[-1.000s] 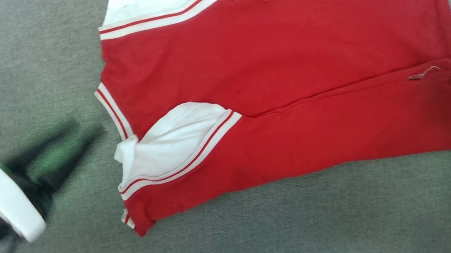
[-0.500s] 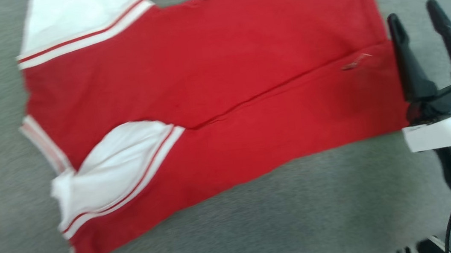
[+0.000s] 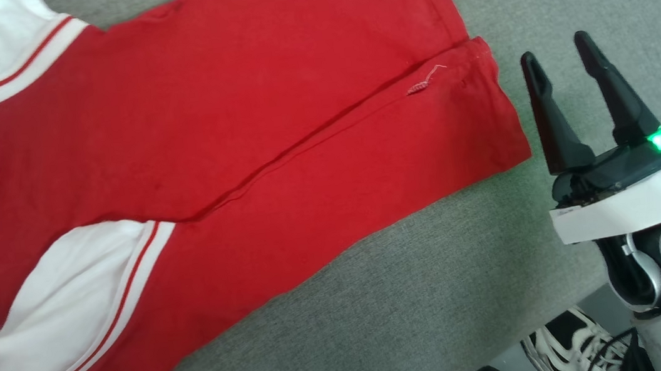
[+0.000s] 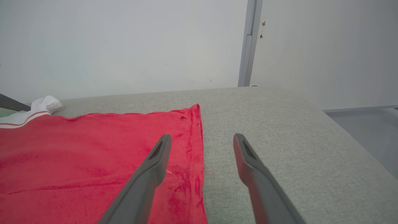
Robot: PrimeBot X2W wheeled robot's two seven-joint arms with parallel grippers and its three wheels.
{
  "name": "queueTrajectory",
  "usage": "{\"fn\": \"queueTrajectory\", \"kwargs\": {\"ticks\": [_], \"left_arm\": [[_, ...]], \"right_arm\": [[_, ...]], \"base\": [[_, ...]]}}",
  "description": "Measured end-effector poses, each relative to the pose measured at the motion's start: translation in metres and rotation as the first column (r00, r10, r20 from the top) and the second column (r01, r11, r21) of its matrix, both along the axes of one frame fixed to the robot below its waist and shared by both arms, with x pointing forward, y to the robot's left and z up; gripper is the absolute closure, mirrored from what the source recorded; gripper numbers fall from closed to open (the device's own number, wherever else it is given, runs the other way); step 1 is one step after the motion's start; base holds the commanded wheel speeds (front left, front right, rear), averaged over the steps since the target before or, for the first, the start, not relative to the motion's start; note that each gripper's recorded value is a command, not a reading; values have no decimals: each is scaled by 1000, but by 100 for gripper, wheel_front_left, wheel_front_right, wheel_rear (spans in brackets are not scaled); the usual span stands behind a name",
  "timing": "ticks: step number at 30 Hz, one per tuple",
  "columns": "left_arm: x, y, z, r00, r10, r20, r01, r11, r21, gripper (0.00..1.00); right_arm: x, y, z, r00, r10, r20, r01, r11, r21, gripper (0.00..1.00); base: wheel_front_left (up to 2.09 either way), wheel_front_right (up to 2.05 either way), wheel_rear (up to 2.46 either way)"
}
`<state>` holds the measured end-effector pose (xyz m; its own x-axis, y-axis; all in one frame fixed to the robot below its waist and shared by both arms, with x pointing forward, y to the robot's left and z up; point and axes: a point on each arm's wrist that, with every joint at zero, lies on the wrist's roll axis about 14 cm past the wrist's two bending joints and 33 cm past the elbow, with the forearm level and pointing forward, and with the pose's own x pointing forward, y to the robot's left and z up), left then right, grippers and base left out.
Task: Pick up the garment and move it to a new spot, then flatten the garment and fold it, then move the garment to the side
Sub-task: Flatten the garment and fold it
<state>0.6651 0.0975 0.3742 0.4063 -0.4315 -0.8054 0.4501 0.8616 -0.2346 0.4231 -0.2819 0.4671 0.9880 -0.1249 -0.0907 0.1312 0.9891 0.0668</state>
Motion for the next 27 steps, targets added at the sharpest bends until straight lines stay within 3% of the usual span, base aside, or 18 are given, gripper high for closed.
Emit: {"fn": "queueTrajectory", "kwargs": {"ticks": [5, 6, 9, 13, 19, 23, 27], "left_arm": [[-9, -21, -6, 986, -42, -164, 32, 997, -67, 2], [-11, -25, -7, 981, -54, -184, 40, 996, -77, 16], [-14, -28, -9, 978, -79, -196, 66, 995, -72, 100], [-13, -26, -15, 976, -63, -209, 50, 997, -67, 100], [-12, -31, -17, 978, -101, -184, 87, 993, -83, 100], [-10, -31, -16, 982, -113, -152, 98, 989, -107, 100], [-9, -29, -18, 985, -116, -131, 100, 987, -124, 100]], "right_arm": [[-3, -3, -10, 999, -9, -32, 9, 1000, -2, 0], [-3, -4, -12, 999, -9, -38, 9, 1000, -5, 0], [2, -5, -13, 999, 6, -50, -7, 1000, -21, 0], [18, 3, -18, 992, 76, -100, -81, 996, -47, 0], [64, 4, -19, 953, 188, -237, -226, 964, -142, 0], [112, -1, -22, 904, 227, -363, -300, 940, -161, 0], [131, -14, -49, 826, 191, -530, -285, 953, -100, 0]], "base": [[0, 0, 0], [0, 0, 0], [0, 0, 0], [0, 0, 0], [0, 0, 0], [0, 0, 0], [0, 0, 0]]}}
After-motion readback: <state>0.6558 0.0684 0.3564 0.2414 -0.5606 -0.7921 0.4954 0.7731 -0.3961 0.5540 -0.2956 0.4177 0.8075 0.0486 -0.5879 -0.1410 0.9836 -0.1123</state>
